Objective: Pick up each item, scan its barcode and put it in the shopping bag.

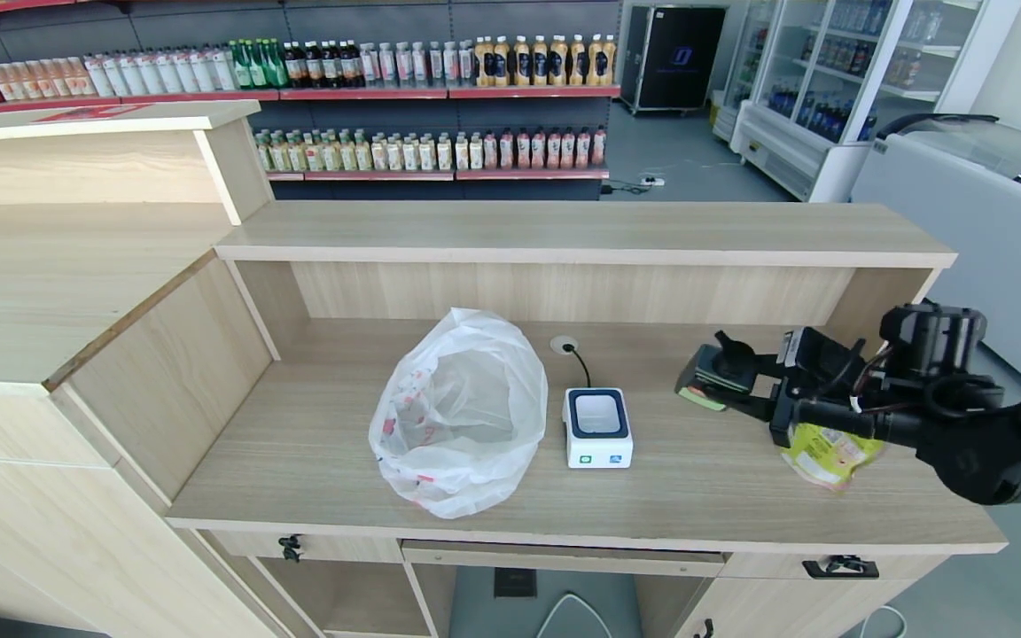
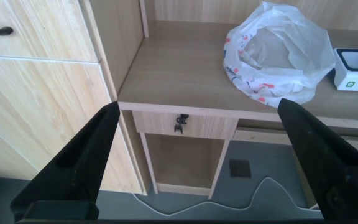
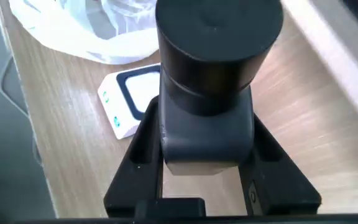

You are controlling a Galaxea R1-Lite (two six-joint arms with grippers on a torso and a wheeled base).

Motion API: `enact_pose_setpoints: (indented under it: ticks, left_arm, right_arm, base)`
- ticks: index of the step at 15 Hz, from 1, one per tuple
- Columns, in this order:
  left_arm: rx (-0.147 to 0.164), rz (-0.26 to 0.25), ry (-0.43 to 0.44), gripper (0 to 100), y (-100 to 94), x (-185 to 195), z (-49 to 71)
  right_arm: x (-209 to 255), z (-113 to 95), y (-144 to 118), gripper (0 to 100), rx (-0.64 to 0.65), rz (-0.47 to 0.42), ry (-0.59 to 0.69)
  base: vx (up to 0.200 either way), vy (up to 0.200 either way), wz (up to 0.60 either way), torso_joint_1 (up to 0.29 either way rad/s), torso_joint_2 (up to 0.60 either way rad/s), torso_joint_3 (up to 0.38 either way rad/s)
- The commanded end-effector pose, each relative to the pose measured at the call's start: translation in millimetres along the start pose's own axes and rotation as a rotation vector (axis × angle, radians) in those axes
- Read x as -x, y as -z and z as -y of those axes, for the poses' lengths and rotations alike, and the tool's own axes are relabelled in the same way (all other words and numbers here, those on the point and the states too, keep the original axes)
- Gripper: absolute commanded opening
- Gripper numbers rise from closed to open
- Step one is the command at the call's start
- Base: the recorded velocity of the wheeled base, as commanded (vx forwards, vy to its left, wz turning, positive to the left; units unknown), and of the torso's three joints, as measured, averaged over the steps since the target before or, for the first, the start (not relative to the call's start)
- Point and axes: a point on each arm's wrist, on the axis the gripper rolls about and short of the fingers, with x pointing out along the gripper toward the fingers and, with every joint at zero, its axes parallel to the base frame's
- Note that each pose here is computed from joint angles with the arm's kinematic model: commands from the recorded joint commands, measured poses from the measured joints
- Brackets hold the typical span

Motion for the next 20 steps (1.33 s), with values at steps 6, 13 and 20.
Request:
enact_pose_setpoints:
  ticks: [6,13,20]
  left_arm:
    - [0.0,0.0,-0.001,100,0.0,0,0.0]
    - [0.0,0.0,-0.001,100,0.0,0,0.0]
    - [0.0,0.0,-0.001,100,0.0,0,0.0]
  right_arm:
    - [75,-48,-150,0,1.045,0.18,0.165]
    - [120,-76,-168,0,1.585,0.198,0.27]
    - [115,-92,-204,0,1.771,0.445,0.373]
  base:
    - [0.0,0.0,0.0,0.0,0.0,0.0]
    - [0.0,0.0,0.0,0.0,0.0,0.0]
    - [0.0,0.0,0.0,0.0,0.0,0.0]
